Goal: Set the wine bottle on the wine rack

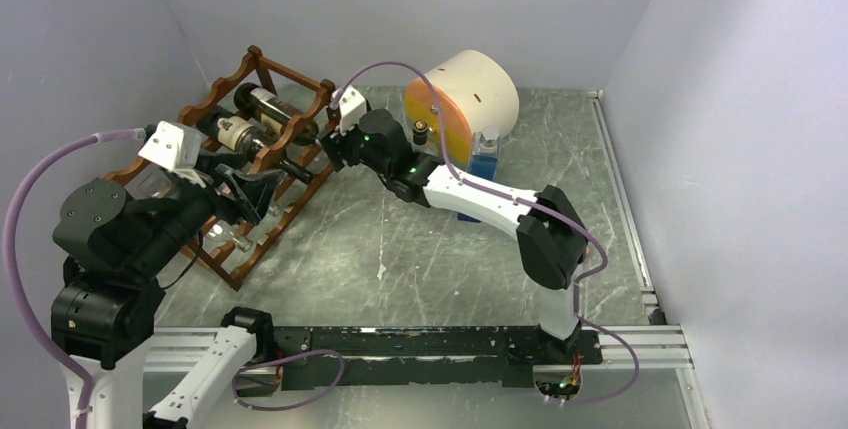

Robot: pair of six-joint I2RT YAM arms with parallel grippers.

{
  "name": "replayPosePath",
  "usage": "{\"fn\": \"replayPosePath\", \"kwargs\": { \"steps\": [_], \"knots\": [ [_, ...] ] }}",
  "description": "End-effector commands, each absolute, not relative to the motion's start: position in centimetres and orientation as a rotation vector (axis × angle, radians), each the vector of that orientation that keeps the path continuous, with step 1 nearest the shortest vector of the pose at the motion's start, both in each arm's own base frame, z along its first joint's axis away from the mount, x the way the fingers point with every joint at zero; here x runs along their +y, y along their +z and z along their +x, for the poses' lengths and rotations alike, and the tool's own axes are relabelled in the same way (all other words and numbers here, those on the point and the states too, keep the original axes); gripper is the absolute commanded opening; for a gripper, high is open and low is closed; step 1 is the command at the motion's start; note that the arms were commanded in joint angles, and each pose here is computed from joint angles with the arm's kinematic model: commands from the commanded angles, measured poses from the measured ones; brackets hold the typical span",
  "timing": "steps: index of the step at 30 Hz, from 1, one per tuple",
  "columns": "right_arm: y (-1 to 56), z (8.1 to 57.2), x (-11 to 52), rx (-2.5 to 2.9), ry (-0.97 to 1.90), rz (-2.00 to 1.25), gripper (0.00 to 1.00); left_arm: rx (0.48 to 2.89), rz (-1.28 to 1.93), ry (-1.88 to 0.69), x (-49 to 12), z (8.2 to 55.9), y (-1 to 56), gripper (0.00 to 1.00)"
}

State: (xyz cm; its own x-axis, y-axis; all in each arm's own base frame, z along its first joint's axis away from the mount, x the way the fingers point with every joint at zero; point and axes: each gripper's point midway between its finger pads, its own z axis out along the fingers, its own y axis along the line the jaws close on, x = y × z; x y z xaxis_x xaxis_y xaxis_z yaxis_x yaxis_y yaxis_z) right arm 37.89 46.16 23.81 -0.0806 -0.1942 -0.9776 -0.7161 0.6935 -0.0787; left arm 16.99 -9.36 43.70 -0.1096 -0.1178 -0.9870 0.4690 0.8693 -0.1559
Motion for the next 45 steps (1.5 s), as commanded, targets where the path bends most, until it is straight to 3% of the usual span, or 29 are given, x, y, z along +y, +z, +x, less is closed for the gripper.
{"fn": "replayPosePath", "kwargs": {
  "steps": [1, 7, 12, 14, 25, 45],
  "knots": [
    [25.0, 37.4, 45.0, 1.644, 0.514, -0.71, 0.71, 1.602, 0.277, -0.49, -9.1, 16.8, 43.7, 0.77],
    [19.9, 37.9, 43.7, 1.828, 0.432, -0.673, 0.56, 1.608, 0.278, -0.489, -9.1, 17.0, 43.2, 0.77],
    [16.6, 37.3, 43.3, 1.93, 0.406, -0.688, 0.27, 1.622, 0.276, -0.478, -9.0, 17.1, 42.8, 0.77],
    [15.9, 37.3, 43.1, 1.946, 0.403, -0.694, 0.23, 1.62, 0.276, -0.475, -8.9, 17.0, 42.8, 0.78],
    [13.4, 39.2, 44.8, 1.963, 0.397, -0.739, 0.17, 1.608, 0.274, -0.479, -8.9, 17.0, 43.3, 0.78],
    [14.5, 41.4, 48.4, 1.901, 0.496, -0.781, 0.13, 1.608, 0.271, -0.498, -9.1, 16.8, 43.3, 0.78]
  ]
}}
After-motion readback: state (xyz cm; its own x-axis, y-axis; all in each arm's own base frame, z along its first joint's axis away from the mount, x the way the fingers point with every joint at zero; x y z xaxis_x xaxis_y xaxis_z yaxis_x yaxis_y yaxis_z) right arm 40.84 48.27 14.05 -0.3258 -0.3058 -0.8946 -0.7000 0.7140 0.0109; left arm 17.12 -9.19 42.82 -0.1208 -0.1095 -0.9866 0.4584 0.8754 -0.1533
